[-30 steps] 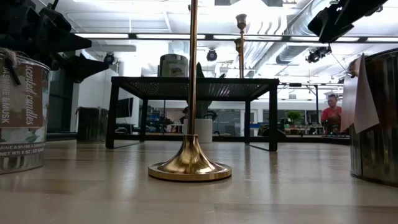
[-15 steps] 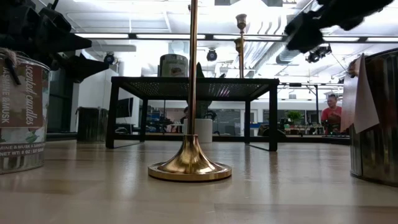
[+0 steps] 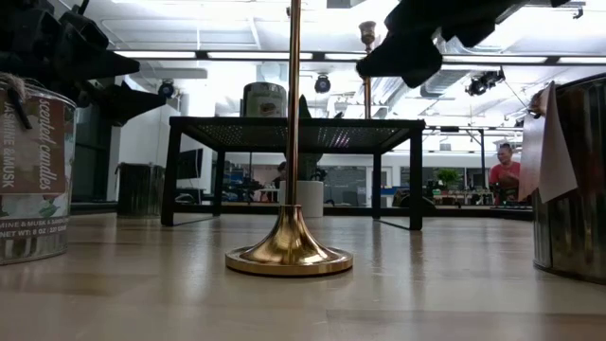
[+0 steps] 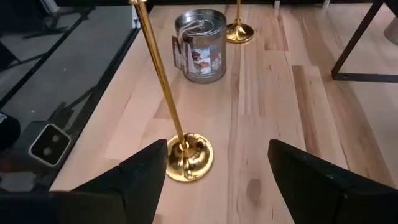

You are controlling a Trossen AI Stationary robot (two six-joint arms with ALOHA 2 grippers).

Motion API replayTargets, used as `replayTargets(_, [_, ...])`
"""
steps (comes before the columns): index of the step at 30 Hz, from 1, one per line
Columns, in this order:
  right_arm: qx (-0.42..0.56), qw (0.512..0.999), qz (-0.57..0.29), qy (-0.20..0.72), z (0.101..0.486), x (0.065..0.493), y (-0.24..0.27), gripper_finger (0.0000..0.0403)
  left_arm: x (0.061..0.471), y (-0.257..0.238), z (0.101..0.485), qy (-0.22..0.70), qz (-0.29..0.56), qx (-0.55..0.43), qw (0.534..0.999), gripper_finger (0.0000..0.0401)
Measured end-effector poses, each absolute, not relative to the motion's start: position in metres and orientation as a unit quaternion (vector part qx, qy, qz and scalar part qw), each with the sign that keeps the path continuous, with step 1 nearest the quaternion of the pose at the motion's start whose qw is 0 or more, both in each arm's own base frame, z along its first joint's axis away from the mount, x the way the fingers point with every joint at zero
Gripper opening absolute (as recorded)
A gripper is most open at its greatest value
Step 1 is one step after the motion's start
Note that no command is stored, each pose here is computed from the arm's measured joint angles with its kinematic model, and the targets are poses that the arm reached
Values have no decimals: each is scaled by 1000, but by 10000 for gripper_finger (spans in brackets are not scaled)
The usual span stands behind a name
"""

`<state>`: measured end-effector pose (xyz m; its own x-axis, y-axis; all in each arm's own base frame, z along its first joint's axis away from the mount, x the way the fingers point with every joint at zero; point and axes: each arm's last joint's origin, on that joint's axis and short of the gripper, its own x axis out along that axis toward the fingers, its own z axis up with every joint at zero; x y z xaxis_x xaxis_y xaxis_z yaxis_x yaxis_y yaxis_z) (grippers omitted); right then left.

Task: Pick & Place candle stick holders
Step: Align the gold candle holder on the shelf with the other gold candle holders

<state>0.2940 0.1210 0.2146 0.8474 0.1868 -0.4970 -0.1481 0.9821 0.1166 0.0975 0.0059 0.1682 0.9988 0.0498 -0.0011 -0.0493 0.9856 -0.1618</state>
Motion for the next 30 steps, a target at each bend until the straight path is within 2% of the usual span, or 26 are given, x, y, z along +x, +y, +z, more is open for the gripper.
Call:
replayTargets(23, [51, 959, 94, 263, 210, 351, 153, 270, 98, 6, 168, -1, 25, -81, 996, 392])
replayTargets(30, [59, 960, 93, 259, 213, 355, 155, 247, 98, 6, 168, -2, 25, -81, 996, 392])
